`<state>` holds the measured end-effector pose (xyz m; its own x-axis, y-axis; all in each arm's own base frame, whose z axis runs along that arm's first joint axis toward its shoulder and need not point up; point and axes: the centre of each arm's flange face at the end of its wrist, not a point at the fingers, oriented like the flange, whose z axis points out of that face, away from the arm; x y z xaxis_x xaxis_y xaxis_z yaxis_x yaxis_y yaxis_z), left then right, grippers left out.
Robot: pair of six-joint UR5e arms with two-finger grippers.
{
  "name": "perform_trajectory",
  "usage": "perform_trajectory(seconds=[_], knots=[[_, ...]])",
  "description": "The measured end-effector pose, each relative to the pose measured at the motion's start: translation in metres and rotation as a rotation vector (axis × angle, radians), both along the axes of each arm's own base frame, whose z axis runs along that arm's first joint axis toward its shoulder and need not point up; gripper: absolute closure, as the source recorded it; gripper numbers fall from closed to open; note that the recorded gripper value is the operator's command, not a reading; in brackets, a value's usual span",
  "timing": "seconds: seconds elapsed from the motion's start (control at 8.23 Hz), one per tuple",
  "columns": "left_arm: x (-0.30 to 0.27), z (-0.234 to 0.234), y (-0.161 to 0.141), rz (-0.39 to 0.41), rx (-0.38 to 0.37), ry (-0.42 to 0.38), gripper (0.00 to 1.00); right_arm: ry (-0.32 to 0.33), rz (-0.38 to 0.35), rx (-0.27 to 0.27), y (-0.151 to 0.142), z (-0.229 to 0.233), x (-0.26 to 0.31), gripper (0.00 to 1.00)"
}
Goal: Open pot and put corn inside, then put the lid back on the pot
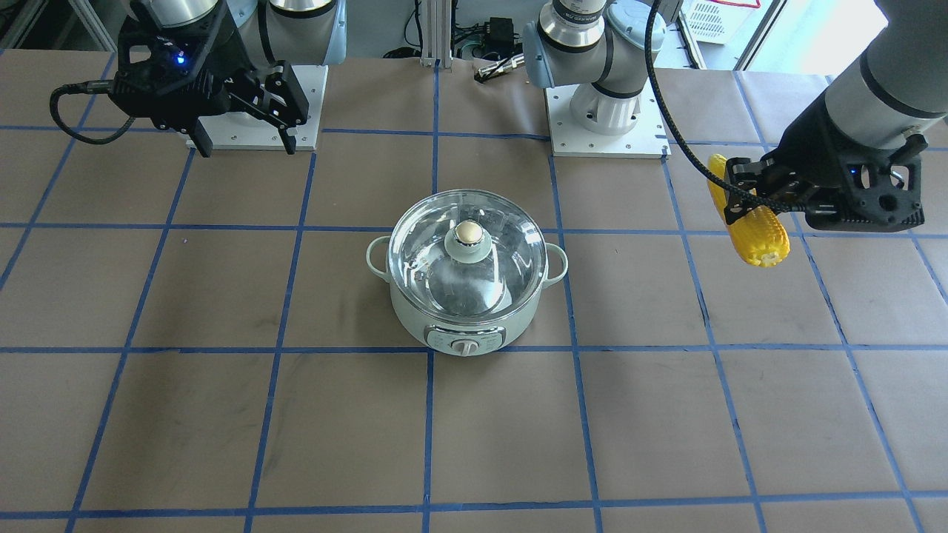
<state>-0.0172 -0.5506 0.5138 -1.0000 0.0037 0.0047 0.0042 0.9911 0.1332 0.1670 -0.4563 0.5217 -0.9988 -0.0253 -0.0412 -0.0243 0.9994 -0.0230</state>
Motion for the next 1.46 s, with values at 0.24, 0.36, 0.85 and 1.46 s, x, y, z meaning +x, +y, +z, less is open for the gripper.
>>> perform_trajectory(seconds=[0.24,0.36,0.85,1.46], knots=[[-0.001,0.0,0.0,0.001,0.002,0.001,1.0,0.001,0.001,0.001,0.0,0.0,0.0,0.0],[-0.001,-0.002,0.001,0.001,0.005,0.003,1.0,0.001,0.001,0.002,0.0,-0.001,0.0,0.0],[-0.004,-0.004,0.001,0.001,0.009,0.004,1.0,0.004,-0.006,0.003,0.0,-0.001,0.0,0.0],[-0.006,-0.004,0.001,0.018,0.007,0.002,1.0,-0.01,-0.125,0.028,-0.016,-0.039,0.094,0.0]])
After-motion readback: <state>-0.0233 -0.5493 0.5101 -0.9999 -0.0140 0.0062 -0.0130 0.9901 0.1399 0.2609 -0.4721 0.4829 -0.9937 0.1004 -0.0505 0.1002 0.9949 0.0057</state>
